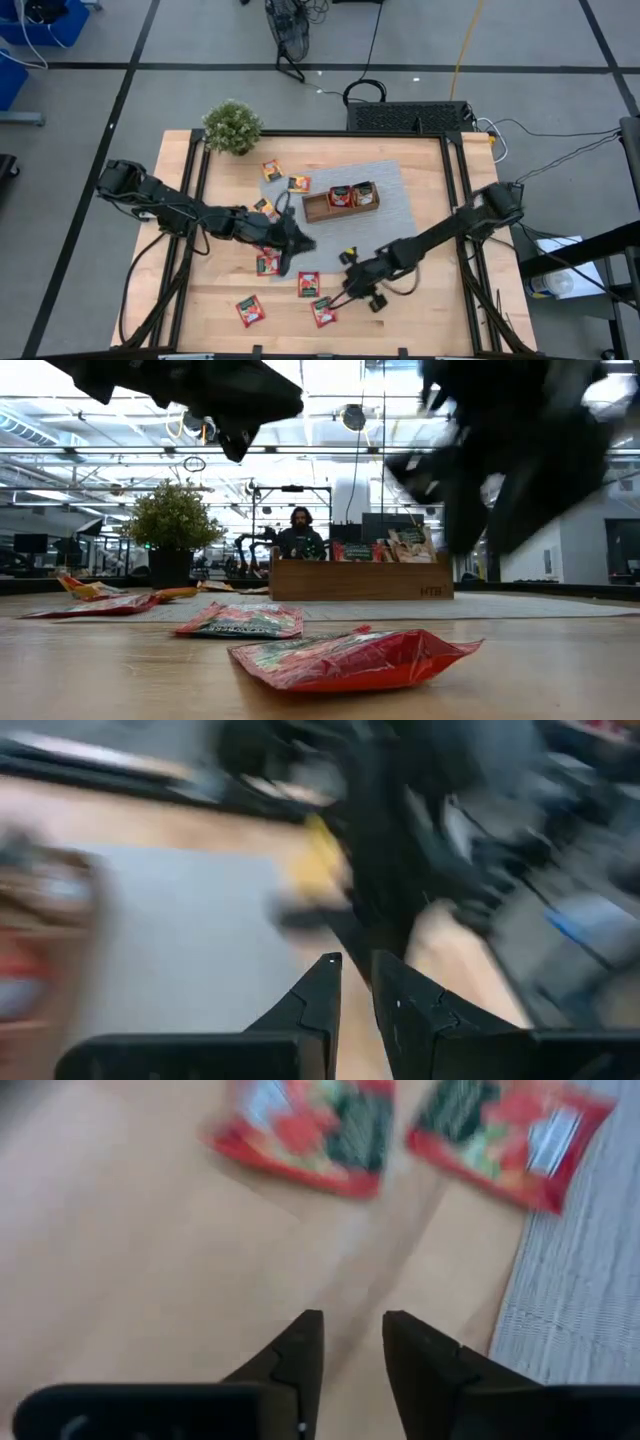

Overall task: Pick & Place Tea
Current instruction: Put the red tea bag into the middle section of the wooden organizer

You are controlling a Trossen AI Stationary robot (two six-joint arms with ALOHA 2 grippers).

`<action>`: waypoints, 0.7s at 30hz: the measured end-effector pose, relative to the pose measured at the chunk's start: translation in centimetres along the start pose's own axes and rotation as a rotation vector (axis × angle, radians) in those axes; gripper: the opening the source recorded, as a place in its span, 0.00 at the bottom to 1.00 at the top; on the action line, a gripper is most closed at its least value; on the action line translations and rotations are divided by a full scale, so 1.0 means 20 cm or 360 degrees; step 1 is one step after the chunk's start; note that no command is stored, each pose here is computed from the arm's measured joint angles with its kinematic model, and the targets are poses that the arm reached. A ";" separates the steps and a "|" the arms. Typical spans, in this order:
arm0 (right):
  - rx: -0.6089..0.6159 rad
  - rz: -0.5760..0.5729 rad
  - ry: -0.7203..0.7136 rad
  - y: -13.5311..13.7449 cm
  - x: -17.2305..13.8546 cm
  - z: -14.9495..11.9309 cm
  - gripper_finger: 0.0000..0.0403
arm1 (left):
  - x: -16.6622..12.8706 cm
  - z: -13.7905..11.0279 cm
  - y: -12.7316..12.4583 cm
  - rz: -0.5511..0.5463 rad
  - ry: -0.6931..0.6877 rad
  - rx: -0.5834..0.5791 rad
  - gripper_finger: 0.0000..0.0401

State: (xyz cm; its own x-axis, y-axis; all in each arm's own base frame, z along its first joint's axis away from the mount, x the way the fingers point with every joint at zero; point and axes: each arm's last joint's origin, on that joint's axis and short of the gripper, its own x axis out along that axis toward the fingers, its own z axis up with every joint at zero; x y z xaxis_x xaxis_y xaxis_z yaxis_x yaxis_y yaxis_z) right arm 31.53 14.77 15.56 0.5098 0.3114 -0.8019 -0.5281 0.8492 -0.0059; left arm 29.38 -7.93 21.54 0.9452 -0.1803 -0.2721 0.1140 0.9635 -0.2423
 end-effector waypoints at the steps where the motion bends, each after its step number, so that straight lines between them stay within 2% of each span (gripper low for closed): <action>1: 0.0017 0.0009 -0.0035 0.01 -0.06 -0.01 0.22 | 0.01 -0.01 -0.03 -0.0066 0.0037 0.0013 0.17; 4: 0.0077 0.0004 -0.0093 0.03 -0.20 -0.08 0.21 | 0.05 -0.03 -0.12 -0.0092 0.0114 0.0072 0.17; 6: 0.0117 -0.0015 -0.0143 0.03 -0.27 -0.15 0.21 | 0.07 -0.05 -0.17 0.0000 0.0294 0.0166 0.17; 11: 0.0186 -0.0141 -0.0441 0.03 -0.38 -0.32 0.21 | 0.16 -0.09 -0.23 0.0183 0.0745 0.0333 0.17; 14: 0.0216 -0.0197 -0.0598 0.04 -0.41 -0.43 0.21 | 0.24 -0.12 -0.21 0.0197 0.0921 0.0327 0.17; 18: 0.0275 -0.0181 -0.0772 0.06 -0.42 -0.54 0.21 | 0.35 -0.17 -0.17 0.0174 0.1102 0.0196 0.17; 21: 0.0328 -0.0168 -0.0864 0.06 -0.43 -0.59 0.22 | 0.39 -0.20 -0.12 0.0238 0.1251 0.0149 0.22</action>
State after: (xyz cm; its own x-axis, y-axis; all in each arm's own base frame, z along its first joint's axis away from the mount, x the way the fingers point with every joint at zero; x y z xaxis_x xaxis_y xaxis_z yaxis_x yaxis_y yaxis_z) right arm 18.40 8.10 15.35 0.8557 0.3484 -0.3825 -0.3404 0.9359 0.0909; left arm 35.27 -12.52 16.23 0.4647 -0.1013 -0.8797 0.0617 0.9947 -0.0819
